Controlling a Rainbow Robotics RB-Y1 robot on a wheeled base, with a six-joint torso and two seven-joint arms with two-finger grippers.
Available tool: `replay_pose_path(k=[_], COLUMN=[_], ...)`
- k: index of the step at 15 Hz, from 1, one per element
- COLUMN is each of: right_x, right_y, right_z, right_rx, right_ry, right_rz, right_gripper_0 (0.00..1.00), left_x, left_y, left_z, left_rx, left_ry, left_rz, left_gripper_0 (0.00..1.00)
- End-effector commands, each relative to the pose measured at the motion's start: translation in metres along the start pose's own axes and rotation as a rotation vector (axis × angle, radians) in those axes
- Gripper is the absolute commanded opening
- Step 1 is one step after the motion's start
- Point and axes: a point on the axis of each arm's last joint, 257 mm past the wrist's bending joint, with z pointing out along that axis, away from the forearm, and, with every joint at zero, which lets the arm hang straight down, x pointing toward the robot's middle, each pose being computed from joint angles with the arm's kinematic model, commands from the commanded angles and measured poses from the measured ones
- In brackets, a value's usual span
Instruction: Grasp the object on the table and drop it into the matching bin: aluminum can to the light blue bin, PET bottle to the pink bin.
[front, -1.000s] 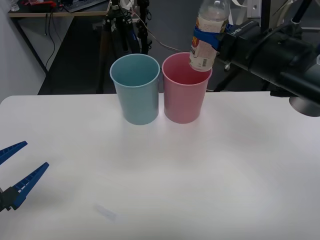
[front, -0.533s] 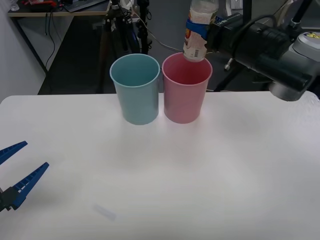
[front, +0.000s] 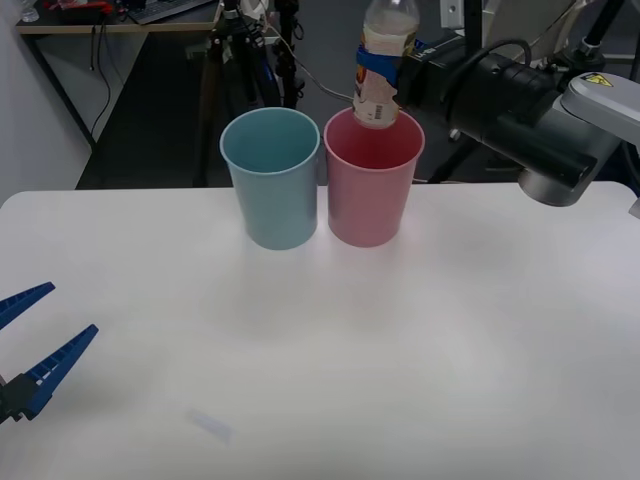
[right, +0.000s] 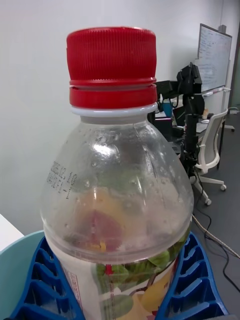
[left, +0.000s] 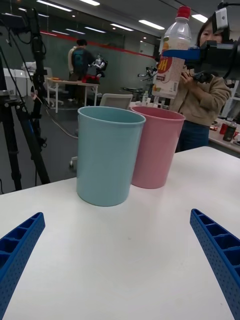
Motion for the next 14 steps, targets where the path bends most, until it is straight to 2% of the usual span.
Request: replay_pose_path(k=[1,2,3,4,5,14], right_x=[0.0002,0.0005,0.0004,0.0007,-0.0006,-0.0026], right_y=[0.0013,0.0002,0.0012,0.0005,0.0007,0.0018], right_z=[0.0008,0.0007,0.0011,0.0010,0.0011,0.0016], right_rx=[-0.001,0.002,0.001,0.002,0.001,0.000], right_ry=[-0.001,0.000,-0.001,0.000,-0.002,-0.006], right_rz=[-0.004,-0.004,-0.004,-0.007,-0.009,-0.011], right_gripper_0=[0.00,0.03,0.27,0.97,1.00,1.00], left_x=[0.0000,0.0000,0.0000,0.0000,0.0000,0.0000], left_y=[0.0000,0.0000,0.0000,0.0000,0.0000,0.0000], left_z=[0.0000,0.0000,0.0000,0.0000,0.0000,0.0000], left_rx=[0.000,0.000,0.000,0.000,0.000,0.000], left_ry=[0.000,0.000,0.000,0.000,0.000,0.000], left_rz=[0.000,0.000,0.000,0.000,0.000,0.000], left_gripper_0=[1.00,1.00,1.00,1.00,1.00,1.00])
